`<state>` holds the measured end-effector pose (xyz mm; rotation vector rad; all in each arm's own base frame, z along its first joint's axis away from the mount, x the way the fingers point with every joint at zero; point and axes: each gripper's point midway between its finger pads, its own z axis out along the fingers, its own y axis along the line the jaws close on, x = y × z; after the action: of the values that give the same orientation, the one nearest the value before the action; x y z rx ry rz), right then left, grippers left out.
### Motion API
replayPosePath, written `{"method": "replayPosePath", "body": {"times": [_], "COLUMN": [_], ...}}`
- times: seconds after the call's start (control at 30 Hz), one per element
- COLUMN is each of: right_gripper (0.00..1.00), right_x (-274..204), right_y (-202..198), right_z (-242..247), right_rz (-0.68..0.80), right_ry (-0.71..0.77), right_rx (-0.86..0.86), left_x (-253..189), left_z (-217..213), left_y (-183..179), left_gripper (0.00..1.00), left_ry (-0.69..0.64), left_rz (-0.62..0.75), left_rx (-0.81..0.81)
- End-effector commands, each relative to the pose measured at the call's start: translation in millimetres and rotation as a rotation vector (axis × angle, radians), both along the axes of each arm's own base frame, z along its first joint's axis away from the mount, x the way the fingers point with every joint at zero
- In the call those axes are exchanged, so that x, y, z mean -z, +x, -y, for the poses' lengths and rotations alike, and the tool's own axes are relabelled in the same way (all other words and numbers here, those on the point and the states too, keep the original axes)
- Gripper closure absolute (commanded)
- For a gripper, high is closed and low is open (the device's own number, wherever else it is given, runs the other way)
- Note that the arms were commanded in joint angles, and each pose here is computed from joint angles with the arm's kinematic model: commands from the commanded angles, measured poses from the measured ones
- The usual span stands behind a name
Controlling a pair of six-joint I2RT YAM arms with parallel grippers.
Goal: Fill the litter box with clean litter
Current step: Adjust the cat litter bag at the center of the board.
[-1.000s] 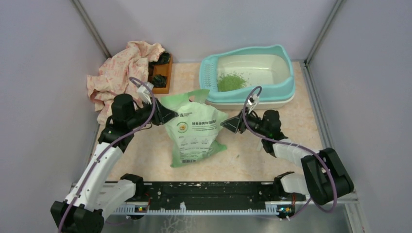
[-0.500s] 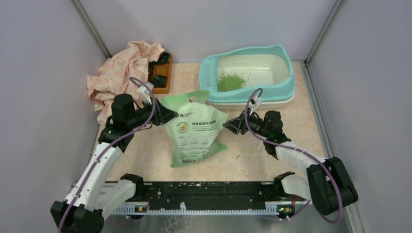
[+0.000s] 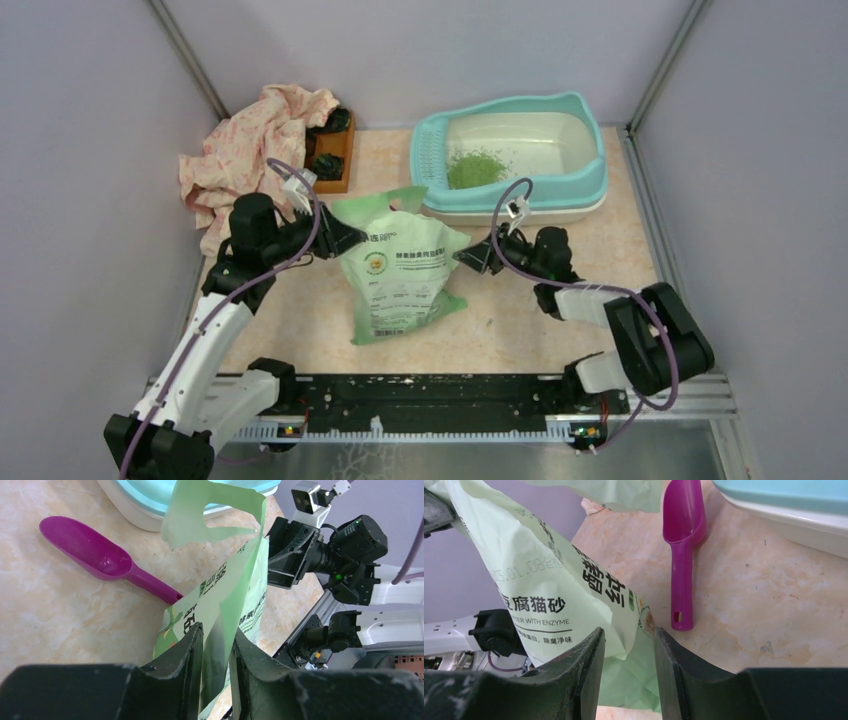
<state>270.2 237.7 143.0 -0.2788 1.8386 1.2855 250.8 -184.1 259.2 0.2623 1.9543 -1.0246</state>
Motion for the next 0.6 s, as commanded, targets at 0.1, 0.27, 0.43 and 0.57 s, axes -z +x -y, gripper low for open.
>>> {"method": "replayPosePath", "body": {"times": [0.1,0.27,0.43,0.57], "right_gripper": [0.59,0.7,1.0,1.0], "right_x": [-41.6,-54.0,-63.7,-83.8], "right_y": [-1.3,-13.0,-17.8,-24.6], "right_z": [-26.2,-35.9,-42.0,-35.1], "right_rz": [0.15,0.188,0.233,0.285], "right_ry": [0.195,0.325,0.337,0.334], "right_rx": [-0.128,-0.226,-0.237,-0.207], "left_x": [-23.6,-27.7,-33.1,-39.7], "left_z": [5.7,7.1,6.1,1.5], "left_y": [-4.4,-6.3,-5.7,-3.9], "left_gripper": [0.69,0.69,0.69,0.69], "left_ry": [-0.022,-0.026,-0.013,0.01], "left_rz": [0.056,0.065,0.083,0.109], "left_rx": [0.042,0.057,0.058,0.036]}}
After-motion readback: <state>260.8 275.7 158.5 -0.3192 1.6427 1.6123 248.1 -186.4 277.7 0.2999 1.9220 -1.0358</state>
